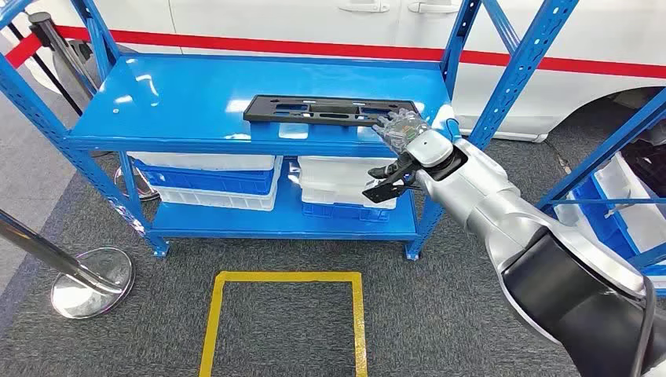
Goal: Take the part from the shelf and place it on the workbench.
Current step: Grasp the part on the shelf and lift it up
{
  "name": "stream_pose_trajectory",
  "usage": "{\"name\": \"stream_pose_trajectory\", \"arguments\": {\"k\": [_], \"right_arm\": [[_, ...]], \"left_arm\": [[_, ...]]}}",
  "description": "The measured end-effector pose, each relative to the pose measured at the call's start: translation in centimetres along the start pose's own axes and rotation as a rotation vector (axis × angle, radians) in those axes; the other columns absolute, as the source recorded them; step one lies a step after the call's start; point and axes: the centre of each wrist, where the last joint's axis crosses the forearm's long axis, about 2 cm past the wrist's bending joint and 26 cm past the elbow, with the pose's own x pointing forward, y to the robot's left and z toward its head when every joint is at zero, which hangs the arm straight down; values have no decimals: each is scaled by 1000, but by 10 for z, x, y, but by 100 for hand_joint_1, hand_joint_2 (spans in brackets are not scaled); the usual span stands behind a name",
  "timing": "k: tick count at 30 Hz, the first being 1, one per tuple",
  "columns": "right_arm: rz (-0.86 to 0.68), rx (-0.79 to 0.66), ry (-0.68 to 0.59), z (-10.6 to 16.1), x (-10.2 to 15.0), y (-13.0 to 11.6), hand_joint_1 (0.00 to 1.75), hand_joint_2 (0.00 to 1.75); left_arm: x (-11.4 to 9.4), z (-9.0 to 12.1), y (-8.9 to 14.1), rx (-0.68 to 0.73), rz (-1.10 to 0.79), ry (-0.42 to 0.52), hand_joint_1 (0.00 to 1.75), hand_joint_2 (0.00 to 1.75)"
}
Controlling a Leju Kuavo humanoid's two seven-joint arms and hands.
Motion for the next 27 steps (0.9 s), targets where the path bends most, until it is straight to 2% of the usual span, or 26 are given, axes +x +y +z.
{"name": "stream_pose_trajectory", "arguments": {"k": [20,27], "right_arm": [[33,4,-22,0,2,-1,0,0],[44,-2,-23,0,2,-9,0,0]], "left_arm": [[6,1,6,16,-12,-13,0,0],[5,0,5,12,-15,-12,0,0]]}}
